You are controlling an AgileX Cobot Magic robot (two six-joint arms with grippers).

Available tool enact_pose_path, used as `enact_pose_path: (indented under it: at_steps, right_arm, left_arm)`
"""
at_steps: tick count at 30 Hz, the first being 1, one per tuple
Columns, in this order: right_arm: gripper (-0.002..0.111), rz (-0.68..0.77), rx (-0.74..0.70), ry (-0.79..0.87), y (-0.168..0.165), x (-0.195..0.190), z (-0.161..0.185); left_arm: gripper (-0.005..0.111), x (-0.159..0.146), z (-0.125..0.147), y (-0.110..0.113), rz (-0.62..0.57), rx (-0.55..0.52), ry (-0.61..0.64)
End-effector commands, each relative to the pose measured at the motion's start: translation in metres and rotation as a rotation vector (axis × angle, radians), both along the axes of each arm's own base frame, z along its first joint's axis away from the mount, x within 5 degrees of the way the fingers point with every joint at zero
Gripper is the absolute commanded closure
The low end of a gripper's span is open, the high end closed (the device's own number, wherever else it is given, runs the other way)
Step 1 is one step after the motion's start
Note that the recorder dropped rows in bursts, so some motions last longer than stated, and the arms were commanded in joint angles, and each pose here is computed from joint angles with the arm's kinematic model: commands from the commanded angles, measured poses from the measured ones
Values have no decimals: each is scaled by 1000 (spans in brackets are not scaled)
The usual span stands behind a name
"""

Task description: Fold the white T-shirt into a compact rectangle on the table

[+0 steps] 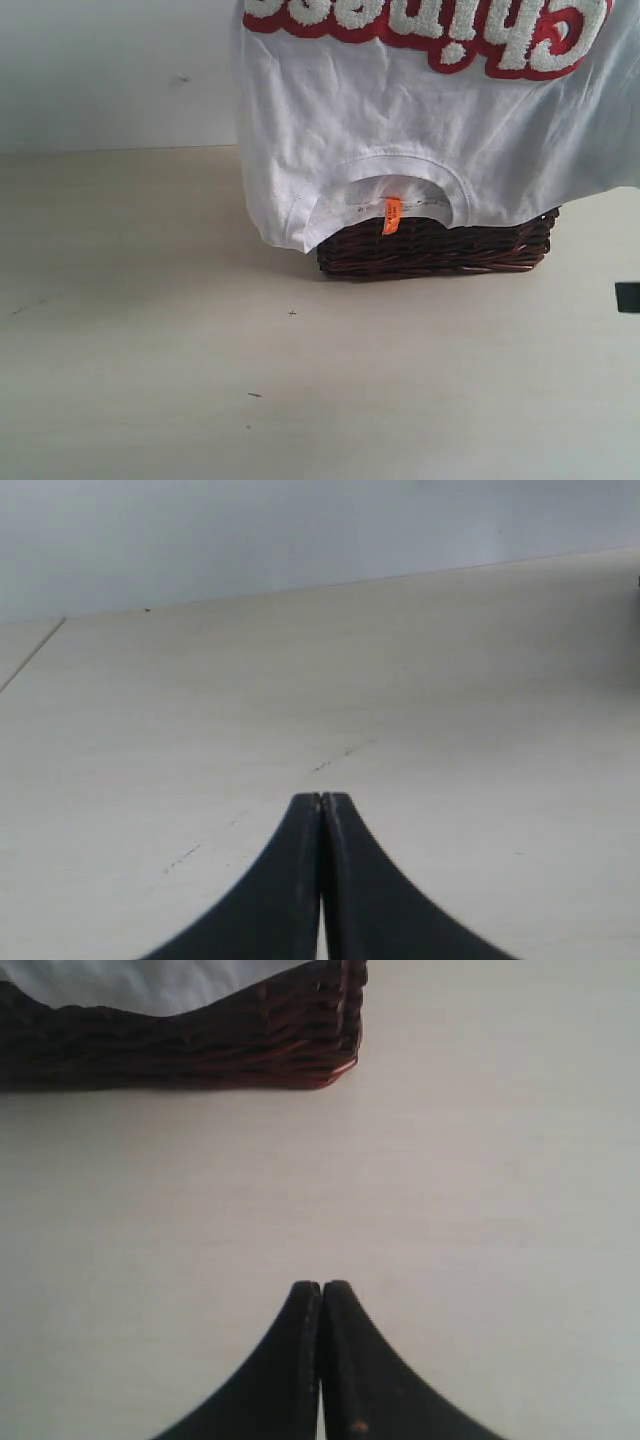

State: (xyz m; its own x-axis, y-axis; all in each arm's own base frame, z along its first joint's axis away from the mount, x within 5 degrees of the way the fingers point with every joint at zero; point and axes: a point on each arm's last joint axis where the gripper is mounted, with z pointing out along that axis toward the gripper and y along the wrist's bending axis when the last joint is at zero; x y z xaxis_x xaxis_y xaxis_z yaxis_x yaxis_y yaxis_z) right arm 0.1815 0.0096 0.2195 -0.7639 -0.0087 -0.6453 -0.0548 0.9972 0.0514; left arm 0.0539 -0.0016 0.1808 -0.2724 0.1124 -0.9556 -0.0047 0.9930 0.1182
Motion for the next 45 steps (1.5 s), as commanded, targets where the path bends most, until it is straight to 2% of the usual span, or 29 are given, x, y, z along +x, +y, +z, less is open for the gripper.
enact_pose_path:
  at_steps: [1, 4, 9, 13, 16, 18, 19, 20, 21, 23, 25, 27, 28, 29, 31, 35, 40, 42, 45]
  right_arm:
    - [108, 5, 24, 102, 3, 27, 7]
    - [108, -2, 37, 106, 4, 31, 6]
    - [108, -11, 30, 24, 2, 39, 16]
    - [108, 26, 28, 112, 5, 41, 16]
    - [108, 114, 23, 190, 9, 50, 2]
    - [108, 210, 34, 265, 14, 56, -12]
    - [108, 311, 51, 308, 20, 57, -18]
    - [108, 470, 115, 399, 30, 56, -26]
    - [108, 568, 179, 429, 37, 54, -28]
    - [108, 760, 269, 371, 49, 53, -25]
    - [107, 852, 255, 237, 54, 57, -18]
    - [94, 1035, 144, 60, 56, 57, -9]
    - [76, 1111, 88, -24, 57, 56, -3]
    - [51, 1112, 81, -102, 59, 57, 5]
    - [24, 971, 106, -214, 59, 63, 19]
    - [23, 726, 272, -301, 60, 82, 25]
    - [26, 540, 398, -252, 57, 107, -4]
    - [29, 494, 433, -244, 57, 114, -9]
    - [42, 476, 444, -243, 57, 125, -11]
  left_arm:
    - [107, 0, 1, 0, -3, 0, -14]
    - [107, 0, 1, 0, -3, 0, -14]
    - [107, 0, 1, 0, -3, 0, -14]
    - [107, 0, 1, 0, -3, 0, -14]
    - [107, 0, 1, 0, -3, 0, -14]
    - [107, 0, 1, 0, -3, 0, -14]
    - [107, 0, 1, 0, -3, 0, -14]
    - [107, 0, 1, 0, -3, 0, -14]
    - [107, 0, 1, 0, -3, 0, -14]
    - [107, 0, 1, 0, -3, 0, -14]
    - [107, 0, 1, 0, -3, 0, -14]
    - [107, 0, 1, 0, -3, 0, -14]
    - [107, 0, 1, 0, -3, 0, -14]
    - [107, 0, 1, 0, -3, 0, -14]
    - [107, 0, 1, 0, -3, 0, -14]
    - [107, 0, 1, 0, -3, 0, -14]
    - [107, 0, 1, 0, -3, 0, -14]
    - [107, 0, 1, 0, -3, 0, -14]
    - [107, 0, 1, 0, -3, 0, -14]
